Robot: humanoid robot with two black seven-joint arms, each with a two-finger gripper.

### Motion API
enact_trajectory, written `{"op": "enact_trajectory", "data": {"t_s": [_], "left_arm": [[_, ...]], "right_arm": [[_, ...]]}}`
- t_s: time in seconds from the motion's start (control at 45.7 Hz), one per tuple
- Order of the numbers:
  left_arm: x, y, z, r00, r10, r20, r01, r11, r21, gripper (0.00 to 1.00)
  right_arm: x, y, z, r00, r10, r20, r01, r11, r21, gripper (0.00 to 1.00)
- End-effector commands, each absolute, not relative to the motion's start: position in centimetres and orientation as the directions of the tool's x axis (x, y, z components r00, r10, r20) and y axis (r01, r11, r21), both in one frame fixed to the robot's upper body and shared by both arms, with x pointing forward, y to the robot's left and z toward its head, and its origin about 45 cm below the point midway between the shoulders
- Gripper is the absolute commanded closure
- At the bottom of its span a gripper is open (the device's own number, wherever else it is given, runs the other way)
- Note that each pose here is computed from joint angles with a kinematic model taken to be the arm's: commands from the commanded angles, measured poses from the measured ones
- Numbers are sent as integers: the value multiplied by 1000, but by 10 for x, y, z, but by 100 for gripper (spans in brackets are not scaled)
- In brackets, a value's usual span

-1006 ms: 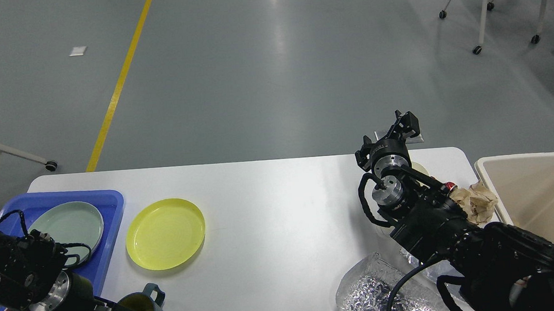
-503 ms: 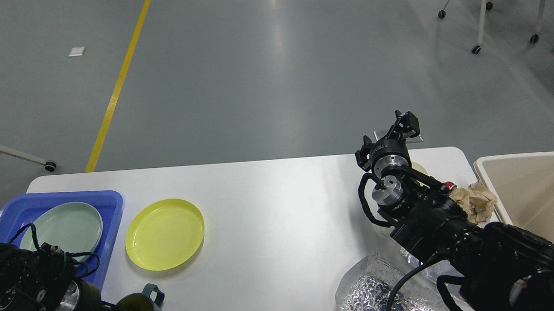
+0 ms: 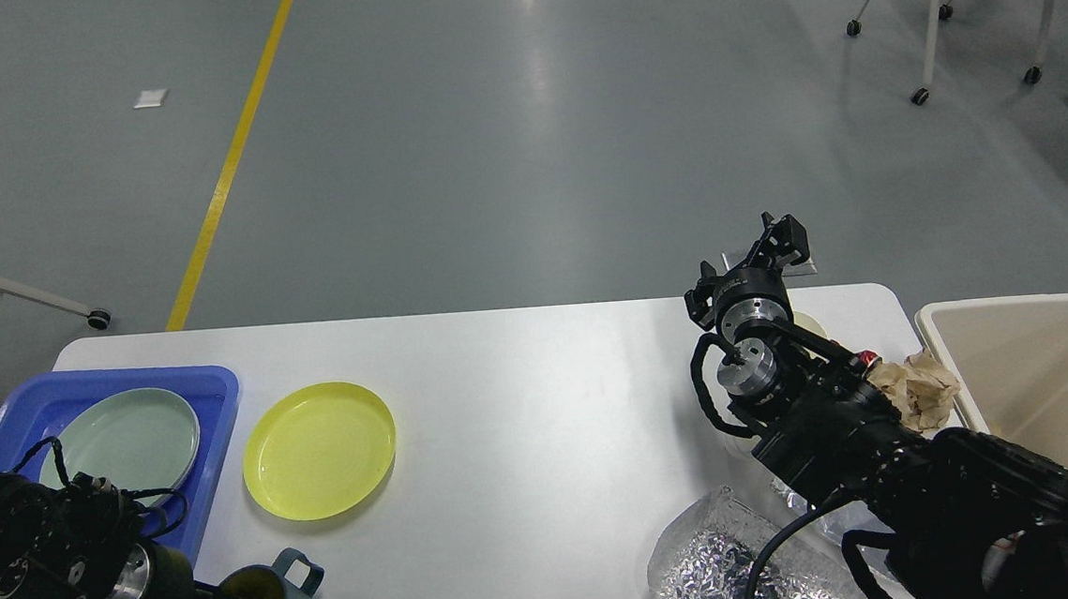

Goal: Tidy desktop
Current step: 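Lift the teal mug with the left gripper and carry it off the table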

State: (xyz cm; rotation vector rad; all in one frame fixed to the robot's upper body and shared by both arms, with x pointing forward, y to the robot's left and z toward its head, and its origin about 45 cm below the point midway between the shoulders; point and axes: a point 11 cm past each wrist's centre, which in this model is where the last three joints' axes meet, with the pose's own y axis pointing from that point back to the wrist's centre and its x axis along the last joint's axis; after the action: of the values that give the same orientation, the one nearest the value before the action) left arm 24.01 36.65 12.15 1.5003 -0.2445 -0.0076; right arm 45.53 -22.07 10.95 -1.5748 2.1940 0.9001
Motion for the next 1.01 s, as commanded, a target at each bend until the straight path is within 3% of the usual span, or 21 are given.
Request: {"op": "enact_trajectory", "data": {"t_s": [0.0,0.372,0.634,0.744,0.985], "left_arm": [[258,362,143,979,-124,164,-154,90,984,100],[305,356,268,999,-10,41,-40,88,995,99],[300,355,378,995,79,-65,57,98,994,99],[308,355,435,992,75,102,-108,75,991,100],[301,359,515,942,79,326,-329,34,944,99]], "right_arm": [[455,-221,110,-358,-743,-566,-926,205,316,0],[455,-221,110,-358,-743,-566,-926,205,316,0],[455,-221,109,-359,-742,-567,-926,206,316,0],[455,-221,110,-358,-743,-566,-926,205,316,0],[455,-221,109,-359,-742,-567,-926,206,316,0]]}}
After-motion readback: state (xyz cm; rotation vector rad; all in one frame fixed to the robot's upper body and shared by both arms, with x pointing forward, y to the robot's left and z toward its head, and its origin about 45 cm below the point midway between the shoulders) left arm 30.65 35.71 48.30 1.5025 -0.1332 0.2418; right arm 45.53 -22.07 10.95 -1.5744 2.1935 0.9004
